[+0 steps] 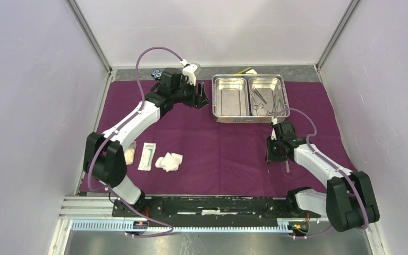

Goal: Open and lay out the surgical kit
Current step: Place the medical item in the surgical kit.

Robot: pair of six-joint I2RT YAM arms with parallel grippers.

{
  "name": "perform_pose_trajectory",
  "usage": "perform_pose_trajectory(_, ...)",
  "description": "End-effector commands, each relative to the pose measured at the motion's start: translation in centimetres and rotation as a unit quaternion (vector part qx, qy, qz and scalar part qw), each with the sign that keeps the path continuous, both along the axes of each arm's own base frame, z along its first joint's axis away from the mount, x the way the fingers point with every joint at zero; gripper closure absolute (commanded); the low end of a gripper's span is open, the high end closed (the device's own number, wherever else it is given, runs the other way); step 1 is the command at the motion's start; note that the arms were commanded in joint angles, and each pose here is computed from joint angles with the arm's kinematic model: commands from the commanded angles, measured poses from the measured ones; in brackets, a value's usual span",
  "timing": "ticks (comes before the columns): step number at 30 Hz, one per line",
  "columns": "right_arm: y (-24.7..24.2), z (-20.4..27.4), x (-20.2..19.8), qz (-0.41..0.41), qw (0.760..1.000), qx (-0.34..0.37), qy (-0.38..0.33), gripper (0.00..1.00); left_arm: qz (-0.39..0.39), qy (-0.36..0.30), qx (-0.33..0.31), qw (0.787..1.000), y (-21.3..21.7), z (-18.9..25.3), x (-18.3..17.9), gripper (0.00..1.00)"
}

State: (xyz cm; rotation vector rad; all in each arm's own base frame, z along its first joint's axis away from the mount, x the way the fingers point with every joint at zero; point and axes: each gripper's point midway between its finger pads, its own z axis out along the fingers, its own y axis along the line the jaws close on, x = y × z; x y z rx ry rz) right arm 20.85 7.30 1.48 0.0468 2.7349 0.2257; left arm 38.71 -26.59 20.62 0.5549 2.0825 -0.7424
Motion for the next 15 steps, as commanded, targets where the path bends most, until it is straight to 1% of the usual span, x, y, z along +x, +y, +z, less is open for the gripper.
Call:
perform_pose_trajectory(1,-0.2,0.6,0.5,0.004,1.0,-0.004,-0.014,0.74,0.001,-0.024,-0.029,0.999,-0.3,2.8,0.1,0.35)
perform_pose_trajectory(8,-0.1,2.1,1.6,0.013,0.999,-0.008,-0.037,0.66,0.001,-0.027,-0.025,0.999,-0.1,2.8,-0.1,0.35)
perform_pose_trajectory(15,0.5,4.3,3.3,0.029,0.997,0.001,-0.072,0.62,0.001,-0.034,-0.022,0.999,0.1,3.1,-0.3,0.35)
